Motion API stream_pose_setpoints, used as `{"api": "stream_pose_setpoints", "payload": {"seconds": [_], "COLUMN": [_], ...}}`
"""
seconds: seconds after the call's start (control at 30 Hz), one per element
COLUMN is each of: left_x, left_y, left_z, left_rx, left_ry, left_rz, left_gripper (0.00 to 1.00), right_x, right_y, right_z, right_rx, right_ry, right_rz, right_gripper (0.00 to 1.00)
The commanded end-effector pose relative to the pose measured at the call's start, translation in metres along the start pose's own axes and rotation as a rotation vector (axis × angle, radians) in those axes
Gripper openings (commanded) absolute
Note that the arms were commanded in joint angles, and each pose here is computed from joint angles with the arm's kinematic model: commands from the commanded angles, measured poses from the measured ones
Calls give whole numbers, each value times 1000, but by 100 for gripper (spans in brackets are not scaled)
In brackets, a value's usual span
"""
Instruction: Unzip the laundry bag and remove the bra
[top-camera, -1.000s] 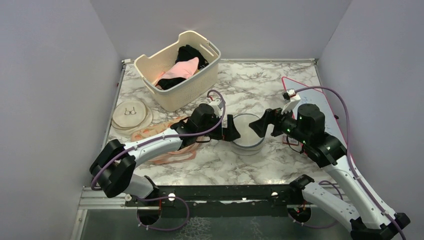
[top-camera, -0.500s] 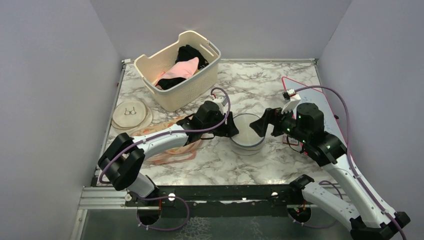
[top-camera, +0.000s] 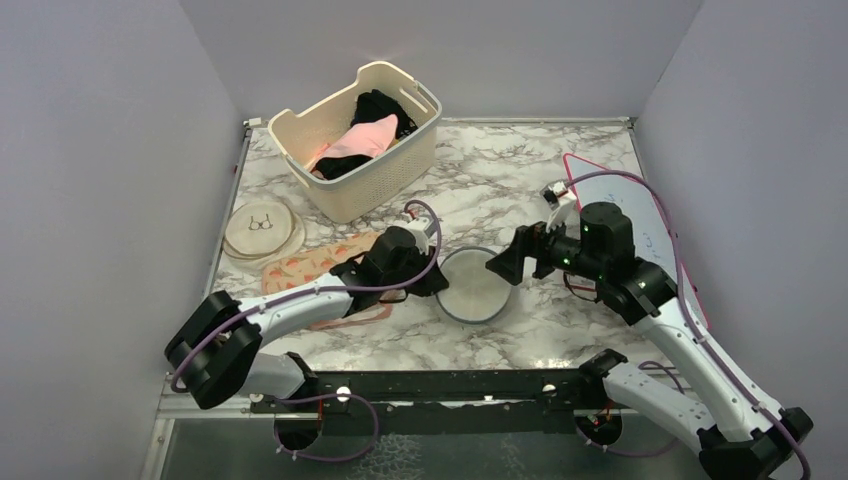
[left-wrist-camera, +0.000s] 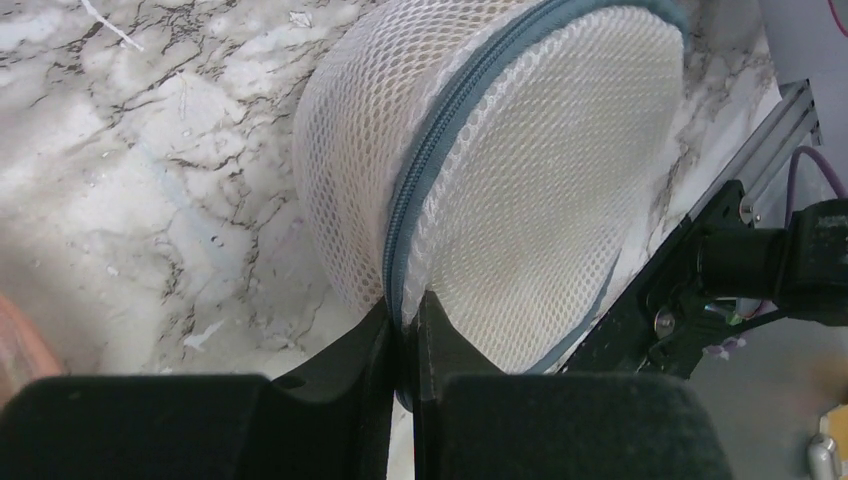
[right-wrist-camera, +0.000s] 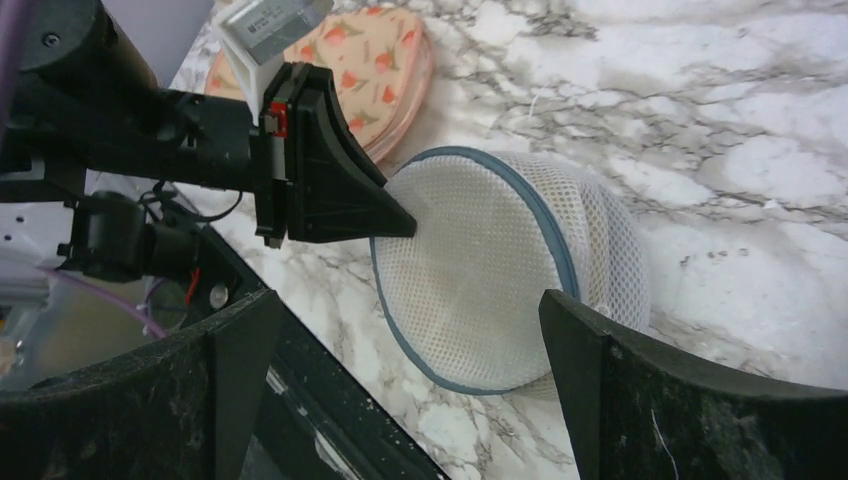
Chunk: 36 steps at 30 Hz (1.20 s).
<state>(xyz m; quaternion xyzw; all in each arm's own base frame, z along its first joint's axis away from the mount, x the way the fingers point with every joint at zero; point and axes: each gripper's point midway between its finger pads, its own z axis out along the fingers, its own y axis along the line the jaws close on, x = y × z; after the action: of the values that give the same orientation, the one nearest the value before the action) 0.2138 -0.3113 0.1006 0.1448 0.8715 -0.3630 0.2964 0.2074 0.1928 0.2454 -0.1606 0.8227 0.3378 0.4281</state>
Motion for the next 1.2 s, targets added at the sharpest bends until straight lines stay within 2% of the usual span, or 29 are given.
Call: {"api": "stream_pose_setpoints", "payload": {"seconds": [0.0,0.27,0.37,0.5,0.7,0.83,0.9,1.0,1.07,1.17], "left_x": [-4,-10,-13,-18,-19,-23,-27,-30,-39,-55], "left_y": [8,15,11,17,-2,-11,-6,18,5,-25], "left_z": [-15,-43,-52,-59,-57,-57,-57,-63,-66,-69], "left_rx": [-28,-61,-34,-76,27,56,6,-182,-129,29], "left_ry": [-65,-136,-174,-203,-214,-224,-222,-185,-177,-219], "left_rz": [97,197,239,239,251,149,65,-216,-314,-371], "left_gripper": [0,0,0,0,0,0,0,0,0,0], "right_x": [1,29,35,40,55,61,62,65,67,67], "right_y": [23,21,18,8,4,-7,-16,-25,-25,-19], "right_z": [8,42,49,54,60,61,60,59,60,62], "right_rx": [-163,-224,-200,-157,-167,-112,-62,-7,-10,-30], "right_ry": [12,123,155,174,200,207,212,229,239,235], "right_rz": [-18,24,1,-13,-4,-7,-12,-11,-6,13], "right_gripper": [100,100,96,91,89,89,89,91,91,91]}}
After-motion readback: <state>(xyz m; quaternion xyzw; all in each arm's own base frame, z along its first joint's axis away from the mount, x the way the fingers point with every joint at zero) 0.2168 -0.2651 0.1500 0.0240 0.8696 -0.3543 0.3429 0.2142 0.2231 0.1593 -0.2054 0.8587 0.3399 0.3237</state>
